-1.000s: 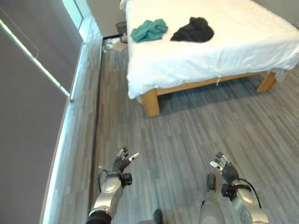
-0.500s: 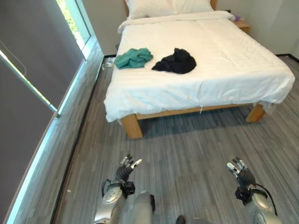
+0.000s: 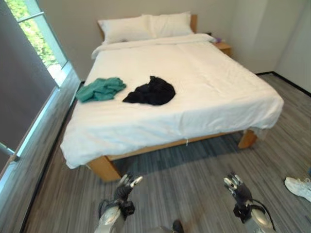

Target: Pick up bed clothes into laundry basket.

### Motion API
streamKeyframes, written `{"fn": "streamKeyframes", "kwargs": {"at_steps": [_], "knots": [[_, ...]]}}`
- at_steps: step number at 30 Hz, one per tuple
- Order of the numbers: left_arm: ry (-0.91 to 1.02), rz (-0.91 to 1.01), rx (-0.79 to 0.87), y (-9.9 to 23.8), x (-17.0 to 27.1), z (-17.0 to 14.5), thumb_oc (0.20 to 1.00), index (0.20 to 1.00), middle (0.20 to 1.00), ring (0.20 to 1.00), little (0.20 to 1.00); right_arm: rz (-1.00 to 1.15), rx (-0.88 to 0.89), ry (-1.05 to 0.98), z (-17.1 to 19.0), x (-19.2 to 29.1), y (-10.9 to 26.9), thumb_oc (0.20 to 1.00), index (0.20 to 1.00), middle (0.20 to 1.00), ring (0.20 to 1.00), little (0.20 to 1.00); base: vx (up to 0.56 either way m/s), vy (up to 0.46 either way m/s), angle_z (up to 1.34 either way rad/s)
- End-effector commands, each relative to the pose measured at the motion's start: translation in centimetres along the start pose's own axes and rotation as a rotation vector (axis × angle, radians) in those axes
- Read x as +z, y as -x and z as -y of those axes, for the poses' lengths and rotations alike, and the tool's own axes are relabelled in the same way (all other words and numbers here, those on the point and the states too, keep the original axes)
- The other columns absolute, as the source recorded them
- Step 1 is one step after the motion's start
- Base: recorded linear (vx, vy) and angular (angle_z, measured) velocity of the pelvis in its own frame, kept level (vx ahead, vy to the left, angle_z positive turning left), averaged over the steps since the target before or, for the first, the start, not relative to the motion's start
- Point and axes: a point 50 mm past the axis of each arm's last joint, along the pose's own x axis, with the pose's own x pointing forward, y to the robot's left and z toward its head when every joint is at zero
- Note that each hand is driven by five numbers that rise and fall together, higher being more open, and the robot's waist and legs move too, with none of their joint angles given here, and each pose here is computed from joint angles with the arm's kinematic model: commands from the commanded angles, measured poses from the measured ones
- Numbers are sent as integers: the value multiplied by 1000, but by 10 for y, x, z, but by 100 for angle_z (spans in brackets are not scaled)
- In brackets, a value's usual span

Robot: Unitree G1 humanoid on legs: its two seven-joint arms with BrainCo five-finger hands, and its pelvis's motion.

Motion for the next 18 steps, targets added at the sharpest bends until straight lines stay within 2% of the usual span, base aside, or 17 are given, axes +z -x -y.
{"fn": "streamKeyframes", "kwargs": {"at_steps": [1, 8, 12, 18], "knots": [[-100, 119, -13, 1, 29, -13, 1000, 1000, 1000, 1000, 1000, 205, 80, 1, -15, 49, -12, 1000, 1000, 1000, 1000, 1000, 609, -84, 159], [-174, 73, -92, -2, 21, -5, 1000, 1000, 1000, 1000, 1000, 254, 36, 33, 6, 63, -4, 1000, 1000, 1000, 1000, 1000, 406, -173, 114], [-163, 38, -104, 7, 8, -4, 1000, 1000, 1000, 1000, 1000, 319, 52, 81, 7, 87, -9, 1000, 1000, 1000, 1000, 1000, 283, -235, 174], [-90, 19, -82, 9, 2, -4, 1000, 1000, 1000, 1000, 1000, 328, 80, 41, 0, 91, -13, 1000, 1000, 1000, 1000, 1000, 133, -201, 46]]}}
